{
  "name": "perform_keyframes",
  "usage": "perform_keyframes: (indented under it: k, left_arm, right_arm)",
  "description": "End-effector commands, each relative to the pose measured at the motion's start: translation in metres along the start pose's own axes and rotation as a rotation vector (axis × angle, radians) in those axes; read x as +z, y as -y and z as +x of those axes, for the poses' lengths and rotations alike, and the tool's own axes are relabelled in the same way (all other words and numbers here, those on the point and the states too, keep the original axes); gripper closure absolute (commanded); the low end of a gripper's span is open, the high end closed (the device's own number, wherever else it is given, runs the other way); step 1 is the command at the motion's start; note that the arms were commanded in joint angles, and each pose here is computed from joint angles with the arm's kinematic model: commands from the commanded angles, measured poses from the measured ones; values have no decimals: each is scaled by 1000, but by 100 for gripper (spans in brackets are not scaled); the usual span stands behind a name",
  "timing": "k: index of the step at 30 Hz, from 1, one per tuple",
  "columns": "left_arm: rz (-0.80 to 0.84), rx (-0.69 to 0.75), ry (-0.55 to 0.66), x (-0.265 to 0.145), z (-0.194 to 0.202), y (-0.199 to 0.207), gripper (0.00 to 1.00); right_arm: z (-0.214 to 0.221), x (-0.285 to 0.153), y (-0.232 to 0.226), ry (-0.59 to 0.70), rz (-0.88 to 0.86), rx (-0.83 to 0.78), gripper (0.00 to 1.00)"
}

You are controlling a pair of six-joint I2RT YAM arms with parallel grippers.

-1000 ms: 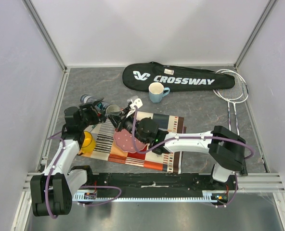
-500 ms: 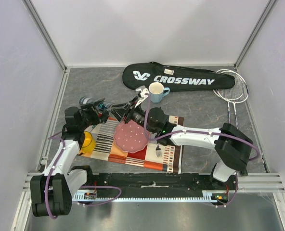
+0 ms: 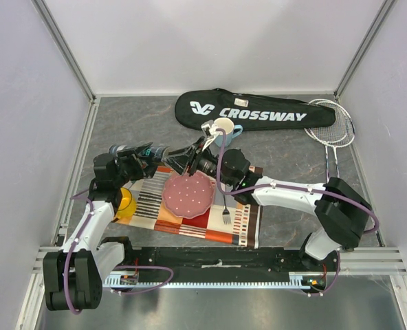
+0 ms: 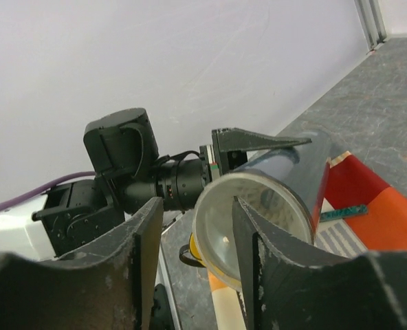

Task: Pack up the badminton gear

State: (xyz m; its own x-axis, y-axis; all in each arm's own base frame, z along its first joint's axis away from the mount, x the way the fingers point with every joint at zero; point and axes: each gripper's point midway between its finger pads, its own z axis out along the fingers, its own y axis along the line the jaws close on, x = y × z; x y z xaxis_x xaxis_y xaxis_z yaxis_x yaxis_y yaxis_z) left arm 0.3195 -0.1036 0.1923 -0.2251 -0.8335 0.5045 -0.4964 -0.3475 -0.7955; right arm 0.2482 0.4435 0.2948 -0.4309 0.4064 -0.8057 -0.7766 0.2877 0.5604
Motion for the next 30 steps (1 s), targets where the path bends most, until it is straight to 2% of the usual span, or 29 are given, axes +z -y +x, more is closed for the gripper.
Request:
perform_keyframes:
  k: [1, 8, 11, 12, 16, 21, 26, 30]
  left_arm:
    - [104, 100, -185, -20, 49, 30, 98]
    - [100, 84, -164, -18, 46, 30, 98]
    - [103, 87, -167, -19, 47, 32, 98]
    - [104, 89, -167, -20, 48, 34, 98]
    - [112, 98, -177, -24, 53, 37, 98]
    - [101, 100, -175, -25, 53, 35, 98]
    - [89, 113, -191, -26, 63, 34, 98]
    - [85, 106, -195, -28, 67, 36, 98]
  right_arm:
    - [43, -15, 21, -139, 74, -3, 48]
    - [40, -24, 23, -146, 111, -37, 49]
    - [48, -25, 28, -146, 113, -37, 54]
    - [49, -25, 30, -136, 117, -43, 60]
    - [57, -15, 38, -102, 107, -69, 68]
    - [60, 3, 45, -103, 128, -66, 87]
    - [73, 12, 58, -101, 174, -84, 100]
    - [85, 13, 71, -105, 197, -119, 100]
